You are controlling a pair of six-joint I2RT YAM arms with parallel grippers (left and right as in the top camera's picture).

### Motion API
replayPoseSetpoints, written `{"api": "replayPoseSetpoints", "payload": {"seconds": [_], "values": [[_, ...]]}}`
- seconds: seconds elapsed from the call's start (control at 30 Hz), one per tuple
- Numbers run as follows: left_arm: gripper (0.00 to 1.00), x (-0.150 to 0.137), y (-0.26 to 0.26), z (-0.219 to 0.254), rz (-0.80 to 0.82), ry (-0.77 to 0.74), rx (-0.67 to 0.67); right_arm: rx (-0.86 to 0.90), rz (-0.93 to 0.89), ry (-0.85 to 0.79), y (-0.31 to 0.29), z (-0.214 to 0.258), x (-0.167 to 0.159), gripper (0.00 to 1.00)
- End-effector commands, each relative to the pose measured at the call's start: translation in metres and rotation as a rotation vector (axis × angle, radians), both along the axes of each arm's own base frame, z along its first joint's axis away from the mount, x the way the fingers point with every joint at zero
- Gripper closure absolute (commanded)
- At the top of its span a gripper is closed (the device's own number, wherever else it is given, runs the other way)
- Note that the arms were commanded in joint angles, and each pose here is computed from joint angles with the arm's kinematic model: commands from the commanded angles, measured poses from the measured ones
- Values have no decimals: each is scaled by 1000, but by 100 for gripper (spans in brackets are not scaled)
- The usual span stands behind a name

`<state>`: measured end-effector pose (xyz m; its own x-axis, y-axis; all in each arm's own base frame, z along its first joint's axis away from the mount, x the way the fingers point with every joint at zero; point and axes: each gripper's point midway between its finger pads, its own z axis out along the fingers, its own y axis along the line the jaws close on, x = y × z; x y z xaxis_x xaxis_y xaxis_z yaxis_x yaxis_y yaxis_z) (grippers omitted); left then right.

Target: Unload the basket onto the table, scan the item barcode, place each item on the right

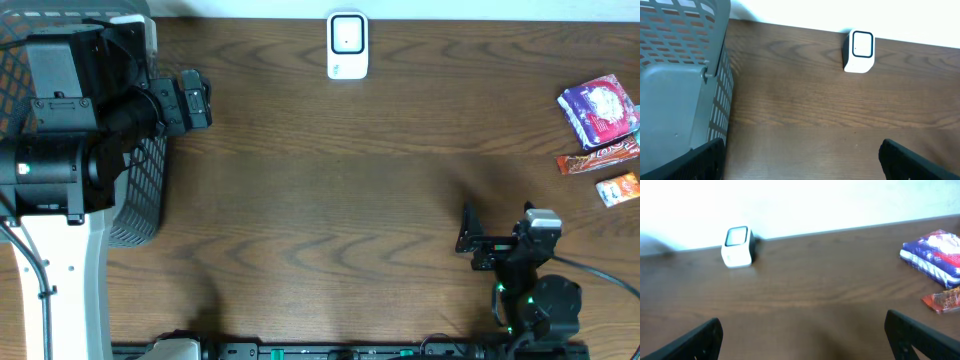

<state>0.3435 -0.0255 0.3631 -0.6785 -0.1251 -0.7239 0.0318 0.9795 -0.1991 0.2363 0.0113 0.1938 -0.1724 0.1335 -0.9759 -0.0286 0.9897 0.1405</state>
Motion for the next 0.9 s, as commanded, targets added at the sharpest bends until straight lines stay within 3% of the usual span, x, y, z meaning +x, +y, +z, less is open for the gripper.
{"api": "replayPoseSetpoints", "payload": {"seconds": [0.0, 0.37, 0.67, 0.87], "values": [[2, 0, 1, 2, 0, -5, -2, -13, -3, -32, 0, -9, 2, 1], [2, 0, 1, 2, 0, -5, -2, 29, -16, -208, -1, -8, 10, 1], [2, 0, 1, 2, 0, -5, -2, 104, -117, -108, -17, -34, 10, 1], [2, 0, 1, 2, 0, -5, -2, -57, -5, -95, -1, -38, 10, 1]]}}
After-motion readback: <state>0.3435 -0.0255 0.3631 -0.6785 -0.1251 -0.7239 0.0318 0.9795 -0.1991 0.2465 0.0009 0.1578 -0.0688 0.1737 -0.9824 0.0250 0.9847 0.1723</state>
